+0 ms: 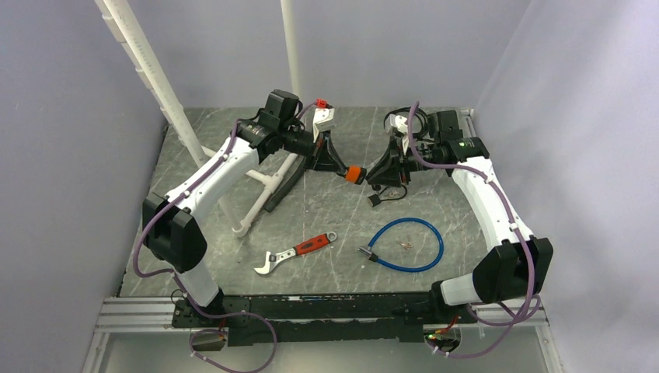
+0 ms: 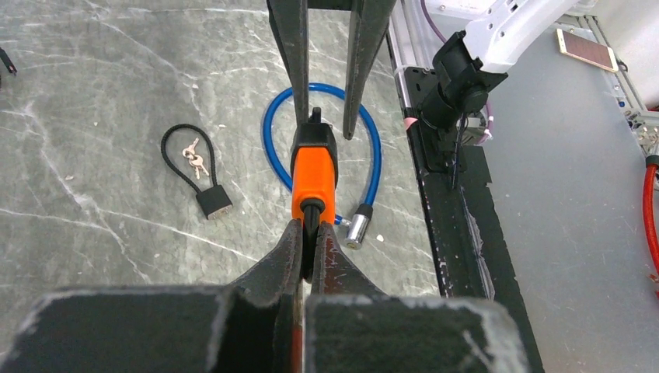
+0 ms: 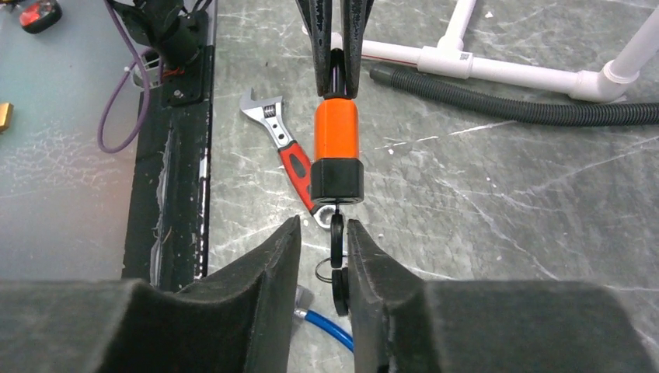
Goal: Lock with the key
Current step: Lock the lock, then place the lock at the center of the board.
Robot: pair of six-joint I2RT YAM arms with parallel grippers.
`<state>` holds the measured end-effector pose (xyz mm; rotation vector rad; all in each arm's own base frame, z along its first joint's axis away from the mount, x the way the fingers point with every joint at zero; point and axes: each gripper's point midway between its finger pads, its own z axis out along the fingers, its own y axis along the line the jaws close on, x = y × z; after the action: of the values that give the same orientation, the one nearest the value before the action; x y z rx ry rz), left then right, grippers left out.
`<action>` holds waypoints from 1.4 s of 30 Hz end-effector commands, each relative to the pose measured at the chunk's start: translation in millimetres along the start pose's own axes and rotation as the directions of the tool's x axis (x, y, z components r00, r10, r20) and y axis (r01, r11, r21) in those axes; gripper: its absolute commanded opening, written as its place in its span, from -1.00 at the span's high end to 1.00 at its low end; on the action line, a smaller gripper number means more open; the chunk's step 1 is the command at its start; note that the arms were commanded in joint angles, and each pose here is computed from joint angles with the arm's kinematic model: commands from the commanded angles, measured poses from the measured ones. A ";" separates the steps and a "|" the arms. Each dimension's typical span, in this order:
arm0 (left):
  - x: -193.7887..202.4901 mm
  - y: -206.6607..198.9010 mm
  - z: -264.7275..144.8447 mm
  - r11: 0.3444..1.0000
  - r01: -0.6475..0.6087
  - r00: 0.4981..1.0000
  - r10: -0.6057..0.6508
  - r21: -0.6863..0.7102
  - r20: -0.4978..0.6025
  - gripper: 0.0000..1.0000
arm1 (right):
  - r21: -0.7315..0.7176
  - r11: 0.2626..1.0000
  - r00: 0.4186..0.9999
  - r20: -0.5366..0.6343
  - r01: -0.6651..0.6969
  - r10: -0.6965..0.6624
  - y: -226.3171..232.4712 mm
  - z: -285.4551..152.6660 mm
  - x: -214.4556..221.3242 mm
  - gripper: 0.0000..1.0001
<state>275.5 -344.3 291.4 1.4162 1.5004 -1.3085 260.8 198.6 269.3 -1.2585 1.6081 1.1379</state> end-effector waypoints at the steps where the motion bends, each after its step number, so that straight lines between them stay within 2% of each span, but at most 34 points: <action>1: -33.6 -12.9 -4.4 0.992 -0.120 0.991 0.117 0.041 0.070 1.00 | 0.010 0.998 0.998 0.020 0.060 -0.060 -6.3 0.4 -8.4 0.60; 3: -33.4 -12.9 -4.7 0.992 -0.122 0.991 0.119 0.039 0.069 1.00 | 0.009 0.998 0.998 0.018 0.065 -0.065 -5.7 0.2 -7.6 0.84; 6: -32.0 -8.8 -6.0 0.991 -0.130 0.990 0.128 0.022 0.063 1.00 | 0.009 0.998 0.998 0.003 0.065 -0.065 -5.7 -0.1 -2.8 1.00; 11: -19.0 3.3 -14.5 0.992 -0.123 0.992 0.123 -0.009 0.035 1.00 | 0.053 0.999 1.000 -0.016 0.004 -0.003 -12.3 -13.1 5.3 1.00; 19: 36.0 17.7 -25.4 0.997 -0.077 0.997 0.076 -0.025 -0.033 1.00 | 0.153 0.987 0.995 -0.080 -0.039 0.052 -20.1 -55.3 41.2 1.00; 22: 56.4 22.6 -21.3 0.998 -0.057 0.996 0.056 -0.009 -0.064 1.00 | 0.173 0.982 0.994 -0.064 -0.072 0.084 -22.8 -64.5 44.0 1.00; 25: 88.1 30.8 -16.8 1.000 -0.018 0.988 0.021 0.022 -0.154 1.00 | 0.196 0.977 0.995 -0.014 -0.090 0.094 -28.5 -68.9 31.5 1.00; 30: 152.6 58.3 -10.0 0.996 0.062 0.928 -0.032 0.067 -0.371 1.00 | 0.243 0.964 0.994 0.042 -0.111 0.104 -31.9 -74.8 19.5 1.00; 33: 181.7 71.9 -4.0 0.993 0.086 0.869 -0.036 0.078 -0.494 1.00 | 0.262 0.958 0.993 0.058 -0.118 0.106 -30.7 -77.1 19.2 1.00; 38: 213.9 80.5 4.3 0.987 0.069 0.761 0.044 0.147 -0.647 1.00 | 0.275 0.953 0.991 0.073 -0.129 0.114 -25.0 -79.3 20.1 1.00; 42: 237.8 88.6 5.1 0.973 0.027 0.691 0.148 0.230 -0.708 0.83 | 0.278 0.951 0.990 0.085 -0.133 0.114 -20.9 -79.2 18.7 1.00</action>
<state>326.6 -306.7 65.1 2.0176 1.8812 -1.0506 275.0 111.9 255.9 -0.9326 1.8256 0.9701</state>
